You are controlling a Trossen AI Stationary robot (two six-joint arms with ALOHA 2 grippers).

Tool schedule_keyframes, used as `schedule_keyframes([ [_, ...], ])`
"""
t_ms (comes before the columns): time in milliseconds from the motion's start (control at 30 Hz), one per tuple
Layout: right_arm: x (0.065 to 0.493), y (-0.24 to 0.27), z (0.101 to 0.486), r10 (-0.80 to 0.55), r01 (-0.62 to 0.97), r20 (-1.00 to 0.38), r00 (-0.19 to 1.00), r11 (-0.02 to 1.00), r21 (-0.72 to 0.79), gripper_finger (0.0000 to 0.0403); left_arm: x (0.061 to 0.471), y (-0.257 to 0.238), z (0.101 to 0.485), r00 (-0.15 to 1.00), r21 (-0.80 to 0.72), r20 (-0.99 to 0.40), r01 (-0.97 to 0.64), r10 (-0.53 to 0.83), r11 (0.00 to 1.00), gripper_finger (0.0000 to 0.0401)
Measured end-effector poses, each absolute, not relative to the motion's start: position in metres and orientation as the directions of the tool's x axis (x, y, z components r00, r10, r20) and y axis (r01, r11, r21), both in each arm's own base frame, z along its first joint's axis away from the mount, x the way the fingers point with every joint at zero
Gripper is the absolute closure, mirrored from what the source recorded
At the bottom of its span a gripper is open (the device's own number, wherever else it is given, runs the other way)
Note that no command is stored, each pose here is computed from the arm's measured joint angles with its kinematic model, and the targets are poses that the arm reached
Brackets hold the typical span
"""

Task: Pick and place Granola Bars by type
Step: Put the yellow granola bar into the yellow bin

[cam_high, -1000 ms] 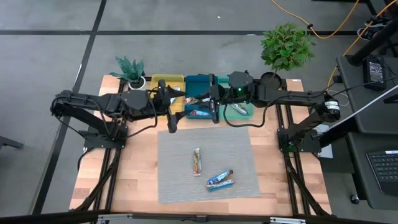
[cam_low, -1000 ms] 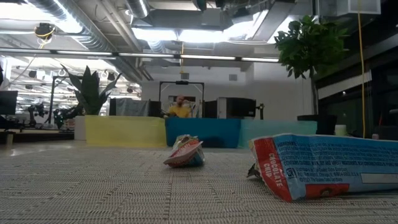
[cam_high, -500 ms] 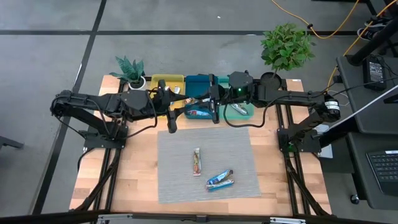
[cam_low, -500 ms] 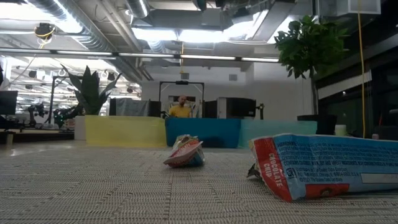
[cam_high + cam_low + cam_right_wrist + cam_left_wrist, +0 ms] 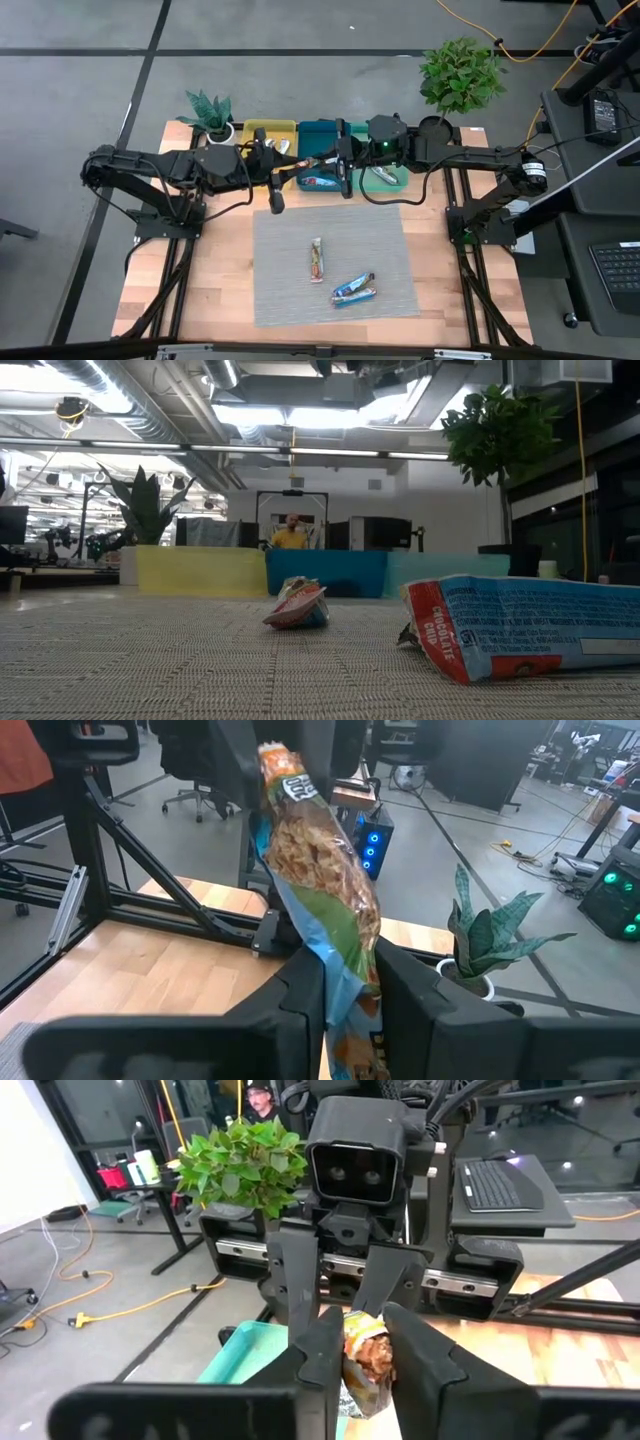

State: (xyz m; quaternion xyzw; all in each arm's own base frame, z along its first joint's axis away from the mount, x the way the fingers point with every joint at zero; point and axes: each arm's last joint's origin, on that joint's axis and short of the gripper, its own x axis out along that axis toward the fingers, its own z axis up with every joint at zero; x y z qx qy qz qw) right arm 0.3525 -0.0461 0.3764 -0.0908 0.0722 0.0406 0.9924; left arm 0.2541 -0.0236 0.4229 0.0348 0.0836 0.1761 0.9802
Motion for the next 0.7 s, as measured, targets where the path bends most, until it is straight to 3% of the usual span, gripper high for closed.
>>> schedule_keyframes([
  [400,0.3526,-0.0457,0.3766,0.069,-0.095,-0.147,0.987,0.979,-0.179,0.0326,0.2539,-0.0236,0.4225,0.923,0.1,-0.155,-0.339,0.351,0.936,0.0353],
  [700,0.3517,-0.0433,0.3743,0.152,-0.18,-0.17,0.974,0.97,-0.164,0.0326,0.2535,-0.0238,0.4207,0.921,0.108,-0.173,-0.334,0.348,0.936,0.0374],
])
